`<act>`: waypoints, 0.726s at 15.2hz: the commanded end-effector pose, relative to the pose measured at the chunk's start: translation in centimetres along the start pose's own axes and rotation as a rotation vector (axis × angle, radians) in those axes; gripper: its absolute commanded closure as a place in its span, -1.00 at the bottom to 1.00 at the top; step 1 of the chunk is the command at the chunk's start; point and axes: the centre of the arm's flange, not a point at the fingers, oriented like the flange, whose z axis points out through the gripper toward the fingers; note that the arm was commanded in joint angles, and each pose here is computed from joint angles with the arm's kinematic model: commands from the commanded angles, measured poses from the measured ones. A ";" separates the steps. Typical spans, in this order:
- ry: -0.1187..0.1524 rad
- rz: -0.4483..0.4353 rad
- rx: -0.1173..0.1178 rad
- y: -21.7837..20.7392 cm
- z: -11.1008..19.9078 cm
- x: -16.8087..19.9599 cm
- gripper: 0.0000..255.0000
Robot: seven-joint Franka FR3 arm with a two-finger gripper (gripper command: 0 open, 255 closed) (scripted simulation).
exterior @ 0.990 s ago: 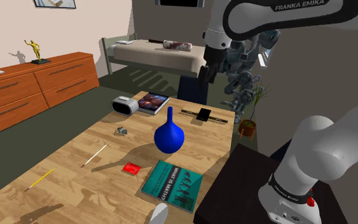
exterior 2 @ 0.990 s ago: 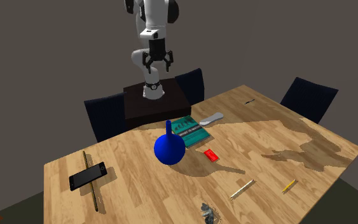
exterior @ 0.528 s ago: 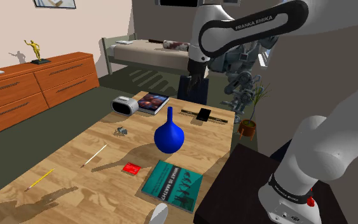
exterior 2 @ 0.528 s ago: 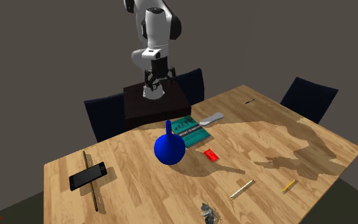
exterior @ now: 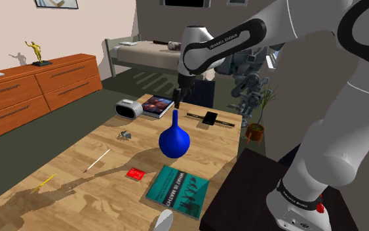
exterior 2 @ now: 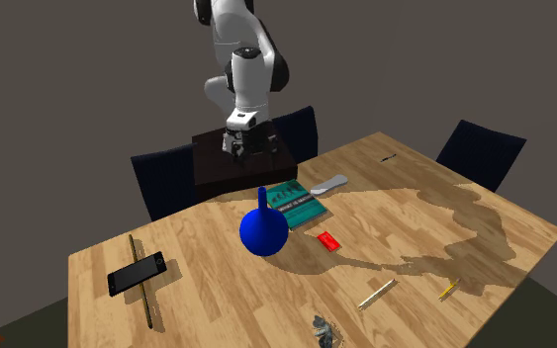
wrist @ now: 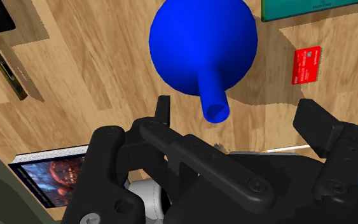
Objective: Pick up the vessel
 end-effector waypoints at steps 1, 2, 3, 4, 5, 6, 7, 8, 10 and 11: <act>0.003 0.000 0.005 0.0 2.1 1.8 -1.00; 0.003 0.000 0.008 0.1 3.0 2.7 -1.00; 0.004 0.000 0.010 0.2 3.8 3.4 -1.00; 0.004 0.000 0.010 0.2 4.4 3.4 -1.00; 0.004 0.000 0.010 0.2 4.9 3.3 -1.00; 0.004 0.000 0.010 0.2 5.4 3.2 -1.00; 0.004 0.000 0.010 0.2 5.9 3.2 -1.00; 0.004 0.000 0.010 0.2 6.5 3.1 -1.00; 0.004 0.000 0.010 0.2 7.5 3.0 -1.00; 0.004 0.000 0.010 0.1 7.8 2.9 -1.00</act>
